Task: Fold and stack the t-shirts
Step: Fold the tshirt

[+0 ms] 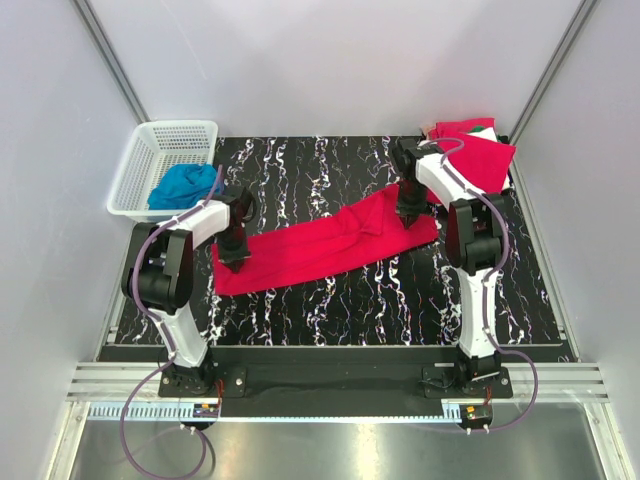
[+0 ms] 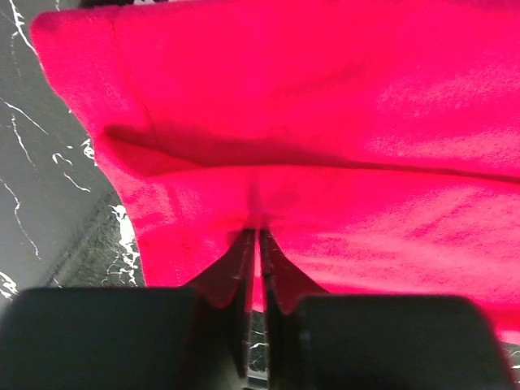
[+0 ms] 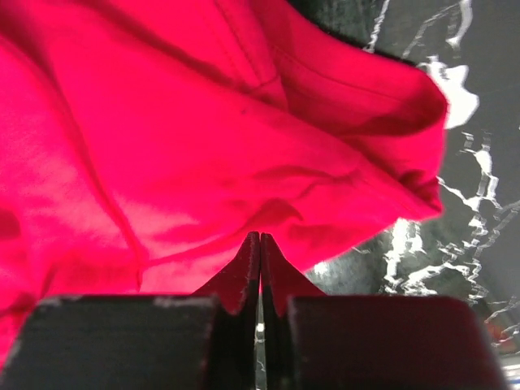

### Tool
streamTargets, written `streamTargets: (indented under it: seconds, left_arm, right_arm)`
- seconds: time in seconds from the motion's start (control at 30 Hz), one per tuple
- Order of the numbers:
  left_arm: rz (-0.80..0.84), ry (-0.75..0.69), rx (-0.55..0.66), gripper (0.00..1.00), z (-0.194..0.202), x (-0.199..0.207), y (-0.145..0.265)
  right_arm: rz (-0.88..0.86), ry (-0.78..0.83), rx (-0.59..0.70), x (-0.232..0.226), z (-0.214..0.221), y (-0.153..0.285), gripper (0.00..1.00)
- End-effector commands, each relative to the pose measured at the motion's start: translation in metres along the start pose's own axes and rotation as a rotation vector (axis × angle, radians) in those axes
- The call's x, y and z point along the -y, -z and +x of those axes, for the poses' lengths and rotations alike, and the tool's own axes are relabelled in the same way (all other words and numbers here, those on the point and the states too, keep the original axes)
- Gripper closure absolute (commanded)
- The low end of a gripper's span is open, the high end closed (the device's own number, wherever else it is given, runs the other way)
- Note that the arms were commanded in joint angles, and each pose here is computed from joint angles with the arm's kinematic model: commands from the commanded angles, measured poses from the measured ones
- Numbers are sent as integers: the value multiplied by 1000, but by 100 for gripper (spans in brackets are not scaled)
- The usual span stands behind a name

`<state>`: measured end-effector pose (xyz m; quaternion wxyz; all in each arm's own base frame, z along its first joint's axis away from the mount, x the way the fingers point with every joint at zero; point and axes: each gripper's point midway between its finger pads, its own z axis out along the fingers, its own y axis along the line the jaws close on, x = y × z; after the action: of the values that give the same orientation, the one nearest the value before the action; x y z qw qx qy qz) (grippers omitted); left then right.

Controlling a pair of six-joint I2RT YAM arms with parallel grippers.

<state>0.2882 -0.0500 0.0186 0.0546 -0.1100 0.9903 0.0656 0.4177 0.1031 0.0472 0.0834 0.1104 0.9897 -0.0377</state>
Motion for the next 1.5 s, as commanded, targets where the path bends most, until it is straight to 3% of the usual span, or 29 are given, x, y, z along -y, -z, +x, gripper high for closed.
streamTargets:
  seconds: [0.0,0.27,0.73,1.07,1.47]
  left_arm:
    - [-22,-20,35,100,-8,-3,0]
    - [-26,-28,-11,100,11,-8,-2]
    - [18,-76,-89,100,41,5,3]
    - [83,-227,-164,100,74,62,4]
    - [155,-413,-189,100,126,125,12]
  right_arm:
    - [28,-2,-38,-3,8,-24,100]
    - [47,8,-78,-7,10,-51,100]
    - [-30,23,-37,-58,-47,-63,100]
    - [-185,19,-66,-95,-41,-66,100]
    - [-214,34,-27,-100,-54,-74,100]
